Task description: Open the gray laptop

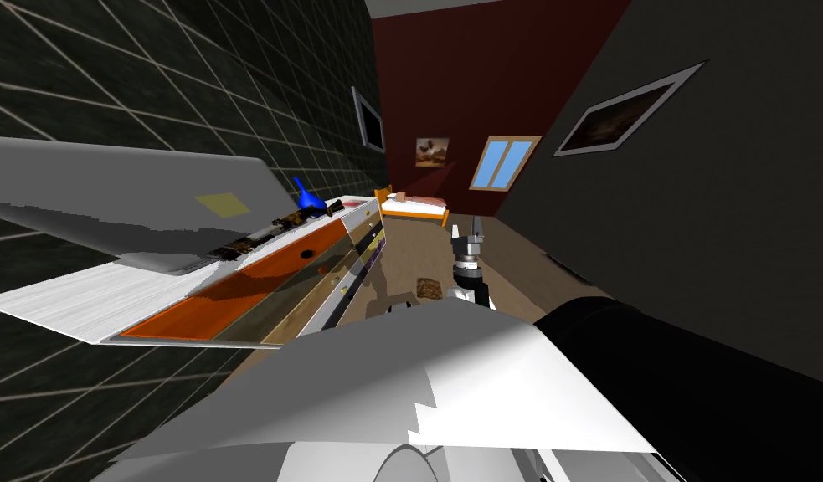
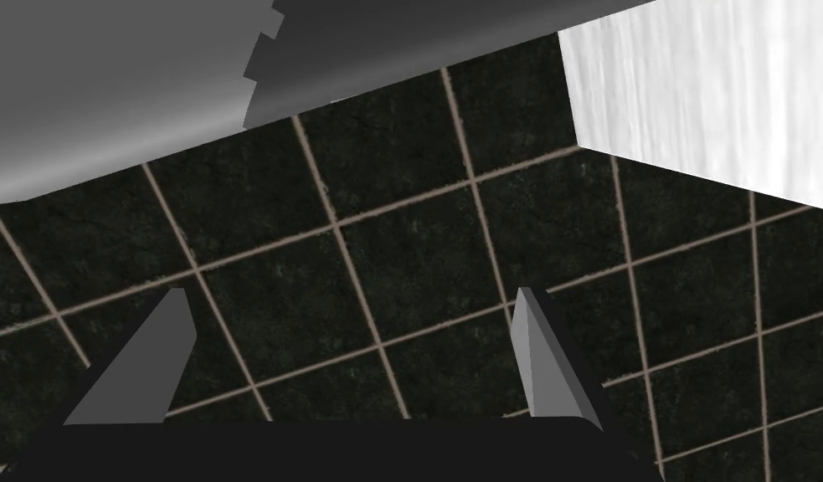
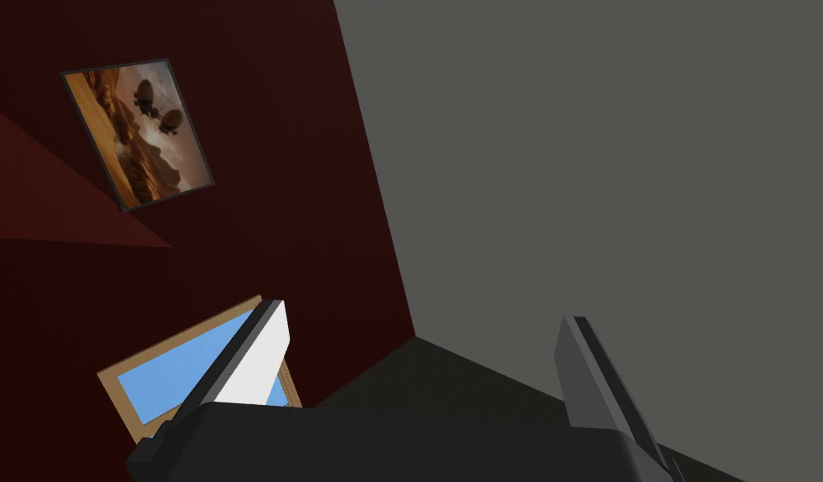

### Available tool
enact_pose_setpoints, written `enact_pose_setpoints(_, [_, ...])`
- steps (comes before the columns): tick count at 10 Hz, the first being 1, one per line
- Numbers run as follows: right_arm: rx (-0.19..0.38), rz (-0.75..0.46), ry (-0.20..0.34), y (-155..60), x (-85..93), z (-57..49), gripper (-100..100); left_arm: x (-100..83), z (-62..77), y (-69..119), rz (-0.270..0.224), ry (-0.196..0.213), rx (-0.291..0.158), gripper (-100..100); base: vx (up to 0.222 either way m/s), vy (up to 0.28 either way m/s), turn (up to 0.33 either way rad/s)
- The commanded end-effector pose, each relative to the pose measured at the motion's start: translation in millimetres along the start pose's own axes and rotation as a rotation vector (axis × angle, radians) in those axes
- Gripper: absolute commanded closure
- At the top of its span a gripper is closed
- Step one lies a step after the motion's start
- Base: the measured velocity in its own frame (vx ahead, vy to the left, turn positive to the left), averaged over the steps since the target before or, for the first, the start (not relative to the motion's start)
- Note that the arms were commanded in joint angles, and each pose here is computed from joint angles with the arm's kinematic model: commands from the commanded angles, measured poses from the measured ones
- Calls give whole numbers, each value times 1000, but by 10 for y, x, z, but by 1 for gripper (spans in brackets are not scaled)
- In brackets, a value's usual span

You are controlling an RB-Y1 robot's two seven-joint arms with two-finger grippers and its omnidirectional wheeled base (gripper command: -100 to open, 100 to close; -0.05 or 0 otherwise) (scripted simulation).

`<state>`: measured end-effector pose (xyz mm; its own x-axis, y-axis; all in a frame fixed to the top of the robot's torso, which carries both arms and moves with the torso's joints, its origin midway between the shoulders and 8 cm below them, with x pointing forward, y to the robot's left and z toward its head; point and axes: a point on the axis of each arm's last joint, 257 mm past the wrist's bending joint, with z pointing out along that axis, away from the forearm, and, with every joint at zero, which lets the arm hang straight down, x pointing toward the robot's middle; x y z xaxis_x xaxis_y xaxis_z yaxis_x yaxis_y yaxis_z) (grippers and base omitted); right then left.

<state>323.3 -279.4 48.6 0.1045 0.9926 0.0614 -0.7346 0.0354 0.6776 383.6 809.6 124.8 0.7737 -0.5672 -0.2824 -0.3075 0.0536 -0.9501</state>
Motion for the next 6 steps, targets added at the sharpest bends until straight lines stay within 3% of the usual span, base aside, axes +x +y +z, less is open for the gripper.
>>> enact_pose_setpoints(1, [0,0,0,0,0,0,0,-374,10,-90,-81,-79,-41,-100,75,-41,-105])
enact_pose_setpoints(2, [0,0,0,0,0,0,0,-375,11,-89,-81,-80,-42,-100,60,-37,-72])
enact_pose_setpoints(3, [0,0,0,0,0,0,0,-611,-10,-159,-136,-125,-63,-100,64,-56,-175])
enact_pose_setpoints(4, [0,0,0,0,0,0,0,-611,-10,-159,-136,-125,-63,-100,58,-34,-56])
enact_pose_setpoints(5, [0,0,0,0,0,0,0,-835,-43,-216,-192,-168,-83,-100,79,-29,-79])
enact_pose_setpoints(6, [0,0,0,0,0,0,0,-835,-43,-216,-192,-168,-83,-100,64,-25,-69])
